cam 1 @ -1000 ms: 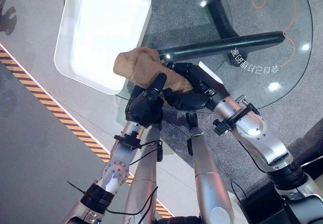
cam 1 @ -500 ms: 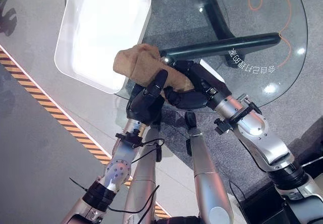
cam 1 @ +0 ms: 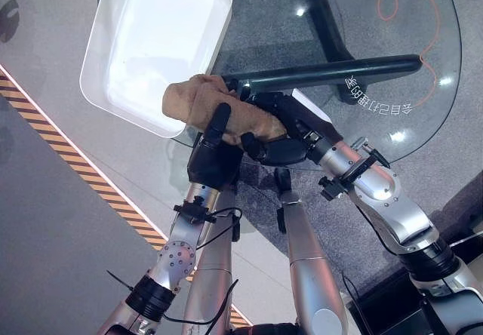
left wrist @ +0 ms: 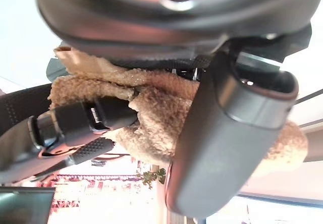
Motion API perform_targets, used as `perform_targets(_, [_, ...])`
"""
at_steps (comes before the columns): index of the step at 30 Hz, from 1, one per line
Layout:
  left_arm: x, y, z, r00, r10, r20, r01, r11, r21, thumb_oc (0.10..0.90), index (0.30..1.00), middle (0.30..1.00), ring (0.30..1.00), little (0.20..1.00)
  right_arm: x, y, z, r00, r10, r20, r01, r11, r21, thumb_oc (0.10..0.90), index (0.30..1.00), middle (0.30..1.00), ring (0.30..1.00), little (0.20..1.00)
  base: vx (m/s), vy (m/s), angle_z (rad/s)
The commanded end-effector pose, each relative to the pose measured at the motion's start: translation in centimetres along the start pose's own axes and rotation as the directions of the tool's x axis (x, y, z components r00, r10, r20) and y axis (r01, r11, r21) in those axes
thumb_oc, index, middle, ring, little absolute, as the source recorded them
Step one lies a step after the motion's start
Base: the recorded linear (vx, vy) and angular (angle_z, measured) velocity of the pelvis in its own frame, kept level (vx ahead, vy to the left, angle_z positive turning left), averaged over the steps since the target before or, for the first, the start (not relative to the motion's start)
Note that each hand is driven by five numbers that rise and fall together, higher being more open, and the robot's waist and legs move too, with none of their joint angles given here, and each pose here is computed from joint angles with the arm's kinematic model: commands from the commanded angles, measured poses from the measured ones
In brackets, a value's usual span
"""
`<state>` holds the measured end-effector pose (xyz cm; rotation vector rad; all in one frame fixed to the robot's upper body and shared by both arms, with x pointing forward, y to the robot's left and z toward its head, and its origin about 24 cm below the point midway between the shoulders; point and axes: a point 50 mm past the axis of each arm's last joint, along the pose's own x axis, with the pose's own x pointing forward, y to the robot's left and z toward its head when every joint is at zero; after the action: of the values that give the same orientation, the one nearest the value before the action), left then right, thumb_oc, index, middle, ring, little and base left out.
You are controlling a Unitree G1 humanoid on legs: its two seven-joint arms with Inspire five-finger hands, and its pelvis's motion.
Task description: Wipe the table with a cloth and put it in the basket.
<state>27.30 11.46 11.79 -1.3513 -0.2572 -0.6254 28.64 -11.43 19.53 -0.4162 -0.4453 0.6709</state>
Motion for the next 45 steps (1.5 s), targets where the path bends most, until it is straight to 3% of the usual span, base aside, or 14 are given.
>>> perform_targets(1, [2.6,-7.7,1.5,0.856,-0.491,0.162,0.504,0.862,-0.05,0.8,0.9,0.9,0.9,0.9,-0.7,3.0,2.4,0.974,0.165,0.157,-0.166,0.986,-0.007,0.1,0.3,0.3,0.3,0.2,0.0,0.0,0.0])
perform_targets(17, [2.2,-7.4,2.1,0.851,-0.488,0.194,0.508,0.859,-0.062,0.8,0.9,0.9,0.9,0.9,-1.1,2.7,2.3,0.978,0.153,0.141,-0.151,0.988,-0.02,0.1,0.3,0.3,0.3,0.2,0.0,0.0,0.0])
perform_targets(30, [1.5,-7.0,3.5,0.815,-0.489,0.311,0.532,0.844,-0.068,0.8,0.9,0.9,0.9,0.9,-1.4,2.6,2.1,0.979,0.158,0.126,-0.157,0.987,-0.02,0.1,0.3,0.3,0.3,0.2,0.0,0.0,0.0])
perform_targets(31, [1.3,-7.0,3.8,0.81,-0.49,0.324,0.533,0.844,-0.057,0.74,0.848,0.848,0.848,0.84,-1.5,2.5,2.0,0.98,0.155,0.125,-0.154,0.988,-0.019,0.1,0.3,0.3,0.3,0.2,0.0,-0.012,0.03])
perform_targets(32, [1.3,-7.0,3.9,0.808,-0.489,0.329,0.534,0.844,-0.054,0.391,0.549,0.549,0.549,0.491,-1.6,2.5,2.0,0.98,0.153,0.125,-0.152,0.988,-0.018,0.1,0.3,0.3,0.3,0.2,0.0,-0.014,0.04])
perform_targets(33, [1.2,-6.9,4.0,0.805,-0.487,0.337,0.534,0.844,-0.054,0.193,0.38,0.38,0.38,0.293,-1.6,2.5,2.0,0.981,0.148,0.124,-0.147,0.989,-0.017,0.1,0.3,0.3,0.3,0.2,0.0,-0.01,0.05])
perform_targets(34, [1.2,-6.9,4.1,0.804,-0.487,0.34,0.534,0.844,-0.054,0.193,0.38,0.38,0.38,0.293,-1.6,2.5,2.0,0.981,0.147,0.123,-0.146,0.989,-0.017,0.1,0.3,0.3,0.3,0.2,0.01,-0.013,0.06])
perform_targets(35, [1.1,-6.8,4.1,0.803,-0.484,0.346,0.533,0.844,-0.055,0.1,0.3,0.3,0.3,0.2,-1.7,2.5,1.9,0.982,0.145,0.122,-0.145,0.989,-0.012,0.1,0.3,0.3,0.3,0.2,0.01,-0.01,0.06])
perform_targets(45, [0.9,-6.8,4.3,0.808,-0.482,0.339,0.527,0.848,-0.049,0.1,0.3,0.3,0.3,0.2,-1.9,2.5,1.8,0.983,0.134,0.123,-0.134,0.991,-0.009,0.1,0.3,0.3,0.3,0.2,0.0,-0.002,0.01])
